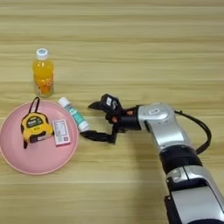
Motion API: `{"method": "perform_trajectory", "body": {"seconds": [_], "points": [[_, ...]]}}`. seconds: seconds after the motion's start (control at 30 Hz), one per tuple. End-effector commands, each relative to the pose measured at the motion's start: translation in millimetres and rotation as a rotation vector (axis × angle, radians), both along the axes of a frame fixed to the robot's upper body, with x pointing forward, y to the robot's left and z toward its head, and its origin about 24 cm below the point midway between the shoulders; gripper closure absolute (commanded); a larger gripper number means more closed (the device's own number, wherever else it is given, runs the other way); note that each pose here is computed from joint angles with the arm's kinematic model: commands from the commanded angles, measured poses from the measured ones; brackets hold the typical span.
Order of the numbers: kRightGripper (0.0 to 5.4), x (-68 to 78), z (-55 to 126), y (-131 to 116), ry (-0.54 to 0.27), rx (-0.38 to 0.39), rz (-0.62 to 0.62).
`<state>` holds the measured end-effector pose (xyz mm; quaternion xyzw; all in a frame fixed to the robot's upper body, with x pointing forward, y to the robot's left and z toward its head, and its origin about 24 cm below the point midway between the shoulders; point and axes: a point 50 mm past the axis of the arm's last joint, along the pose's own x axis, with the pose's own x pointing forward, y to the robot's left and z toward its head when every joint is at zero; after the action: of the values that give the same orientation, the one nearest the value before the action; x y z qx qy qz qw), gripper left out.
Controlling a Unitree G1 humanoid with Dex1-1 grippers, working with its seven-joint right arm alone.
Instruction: Move the objects on the table
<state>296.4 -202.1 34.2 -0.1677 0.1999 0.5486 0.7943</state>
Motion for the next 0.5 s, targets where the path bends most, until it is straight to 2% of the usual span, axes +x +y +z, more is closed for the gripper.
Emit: {"method": "perform_trajectory", "body": {"seconds": [0.03, 0.43, 0.5], "points": [[0.04, 18.1, 26.8, 1.6, -0.135, -0.016, -0.017], [0.04, 24.1, 21.8, 14.6, -0.15, -0.012, -0.034], [0.25, 25.5, 21.0, 17.3, -0.153, -0.01, -0.038]]}}
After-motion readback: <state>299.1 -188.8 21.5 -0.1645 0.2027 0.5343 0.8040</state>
